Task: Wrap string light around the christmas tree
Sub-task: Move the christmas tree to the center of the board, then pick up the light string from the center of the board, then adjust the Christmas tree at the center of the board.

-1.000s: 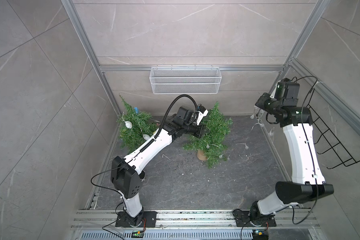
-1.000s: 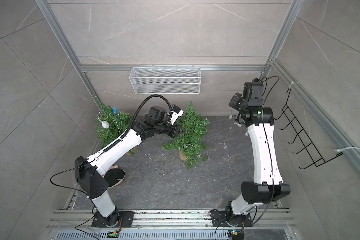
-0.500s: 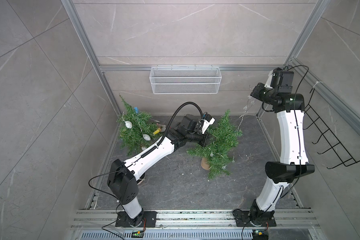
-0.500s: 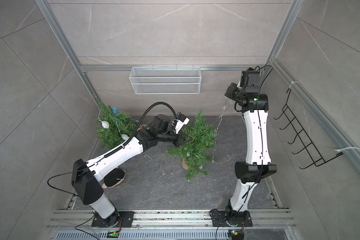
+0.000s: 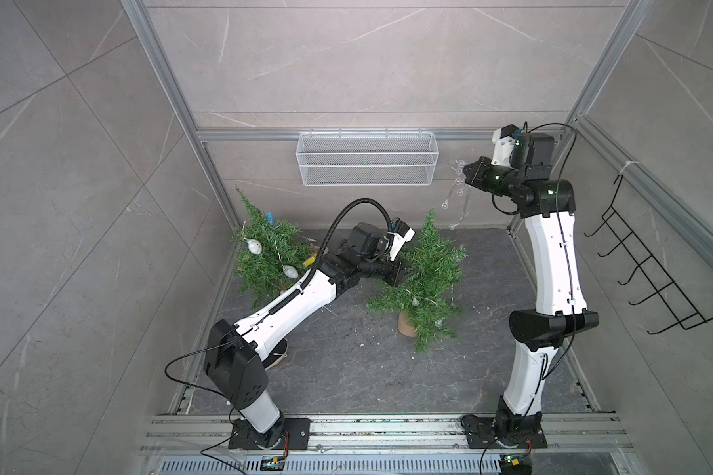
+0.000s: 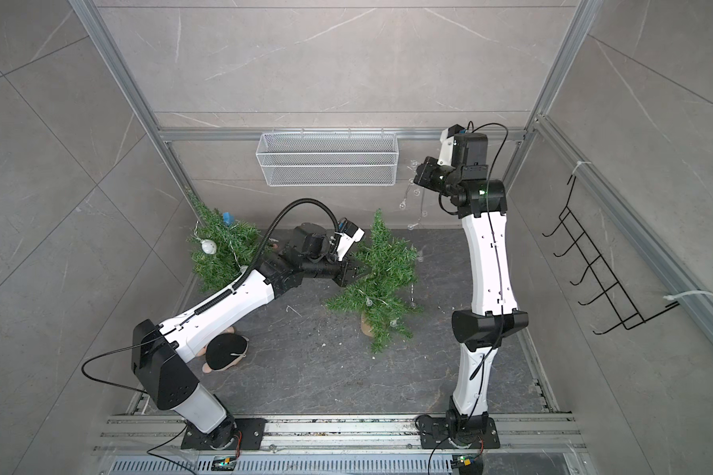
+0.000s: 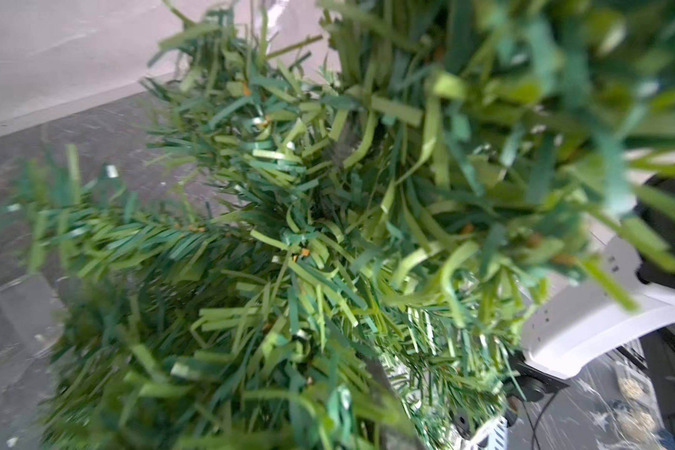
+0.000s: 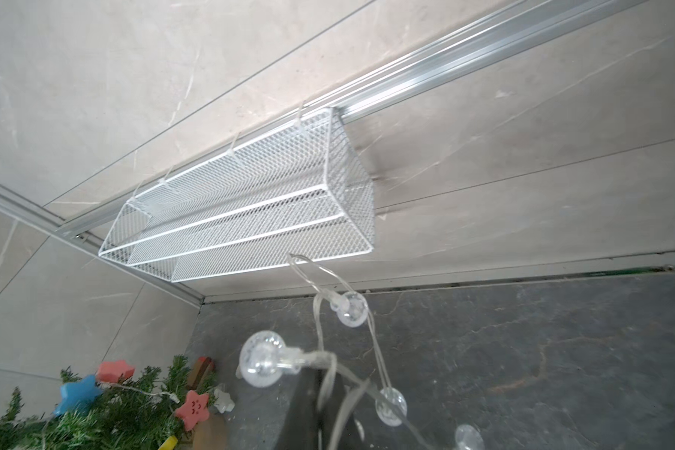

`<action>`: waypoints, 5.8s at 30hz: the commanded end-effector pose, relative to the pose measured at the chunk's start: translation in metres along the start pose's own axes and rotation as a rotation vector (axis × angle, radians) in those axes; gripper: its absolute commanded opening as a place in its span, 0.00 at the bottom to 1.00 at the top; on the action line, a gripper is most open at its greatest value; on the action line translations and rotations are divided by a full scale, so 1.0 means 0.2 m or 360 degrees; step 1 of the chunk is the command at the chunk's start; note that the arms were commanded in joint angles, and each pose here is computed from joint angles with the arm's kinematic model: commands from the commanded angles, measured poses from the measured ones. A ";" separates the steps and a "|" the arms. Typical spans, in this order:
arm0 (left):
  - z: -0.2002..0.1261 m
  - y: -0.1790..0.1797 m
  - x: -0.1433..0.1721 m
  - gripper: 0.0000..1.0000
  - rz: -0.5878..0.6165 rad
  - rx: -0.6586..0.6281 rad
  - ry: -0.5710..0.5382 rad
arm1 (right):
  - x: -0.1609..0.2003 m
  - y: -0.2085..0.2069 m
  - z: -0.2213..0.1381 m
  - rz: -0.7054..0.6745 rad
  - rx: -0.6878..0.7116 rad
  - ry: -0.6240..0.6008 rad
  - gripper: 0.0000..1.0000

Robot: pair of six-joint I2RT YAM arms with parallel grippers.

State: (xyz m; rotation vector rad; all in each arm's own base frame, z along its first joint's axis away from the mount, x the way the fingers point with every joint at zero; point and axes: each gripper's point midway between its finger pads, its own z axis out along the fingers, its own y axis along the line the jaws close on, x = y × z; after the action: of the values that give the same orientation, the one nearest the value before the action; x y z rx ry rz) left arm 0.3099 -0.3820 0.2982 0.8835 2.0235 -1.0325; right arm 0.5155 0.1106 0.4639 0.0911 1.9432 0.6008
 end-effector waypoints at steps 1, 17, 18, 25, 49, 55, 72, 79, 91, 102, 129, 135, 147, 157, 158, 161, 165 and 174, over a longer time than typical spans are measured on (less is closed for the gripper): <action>-0.10 -0.04 -0.07 0.25 0.0080 -0.0007 -0.0063 | -0.01 0.17 0.05 -0.0037 -0.0187 -0.0036 0.00; -0.22 -0.02 -0.04 0.51 0.0106 -0.0025 -0.0032 | 0.17 0.35 0.20 -0.0035 -0.0403 0.0137 0.00; -0.23 -0.01 -0.04 0.53 0.0109 -0.0035 -0.0027 | 0.18 0.35 0.20 -0.0033 -0.0406 0.0139 0.00; -0.27 -0.01 -0.04 0.57 0.0111 -0.0023 -0.0022 | 0.19 0.38 0.21 -0.0021 -0.0453 0.0150 0.00; -0.54 0.24 -0.06 0.71 0.0135 -0.0348 -0.0081 | 0.24 0.48 0.19 -0.0050 -0.0544 0.0199 0.00; -0.64 0.36 -0.36 0.70 0.0148 -0.0443 -0.0332 | 0.28 0.57 0.19 -0.0054 -0.0671 0.0245 0.00; -0.50 0.70 -0.79 0.70 0.0112 -0.0290 -0.0625 | 0.46 0.77 0.18 -0.0092 -0.1009 0.0453 0.00; -0.46 0.73 -0.75 0.64 0.0157 -0.0209 -0.0644 | 0.54 0.80 0.19 -0.0103 -0.1074 0.0529 0.00; -0.46 0.68 -0.74 0.49 0.0216 -0.0128 -0.0640 | 0.59 0.81 0.19 -0.0120 -0.1118 0.0584 0.00; -0.51 0.64 -0.80 0.43 0.0229 -0.0096 -0.0673 | 0.64 0.81 0.20 -0.0115 -0.1144 0.0638 0.00; -0.89 0.90 -0.81 0.00 0.0201 -0.1039 -0.0463 | 0.62 0.64 0.17 -0.0127 -0.0967 0.0611 0.55; -0.94 0.82 -0.88 0.00 0.0273 -0.1034 -0.0528 | 0.62 0.63 0.14 -0.0134 -0.0934 0.0609 0.58; -1.08 0.63 -1.18 0.00 0.0621 -0.0994 -0.0789 | 0.65 0.55 0.05 -0.0135 -0.0810 0.0537 0.58; -1.24 0.41 -1.34 0.00 0.0766 -0.0924 -0.1020 | 0.58 0.49 -0.20 -0.0208 -0.0681 0.0371 0.58; -1.25 0.37 -1.35 0.00 0.0784 -0.0921 -0.1028 | 0.59 0.48 -0.21 -0.0211 -0.0671 0.0372 0.58; -1.29 0.30 -1.35 0.00 0.0809 -0.0902 -0.1051 | 0.62 0.45 -0.22 -0.0211 -0.0634 0.0378 0.58; -1.33 0.19 -1.35 0.00 0.0858 -0.0878 -0.1057 | 0.66 0.42 -0.19 -0.0182 -0.0622 0.0395 0.58; -1.35 -0.04 -1.26 0.00 0.0968 -0.0875 -0.0980 | 0.72 0.39 -0.19 -0.0132 -0.0613 0.0396 0.57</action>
State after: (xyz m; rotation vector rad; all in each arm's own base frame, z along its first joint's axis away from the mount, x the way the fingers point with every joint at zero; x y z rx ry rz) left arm 0.4052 -0.2294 0.5924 0.6775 1.3727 -0.3612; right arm 0.4065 0.2152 0.3786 -0.3330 2.0683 0.9592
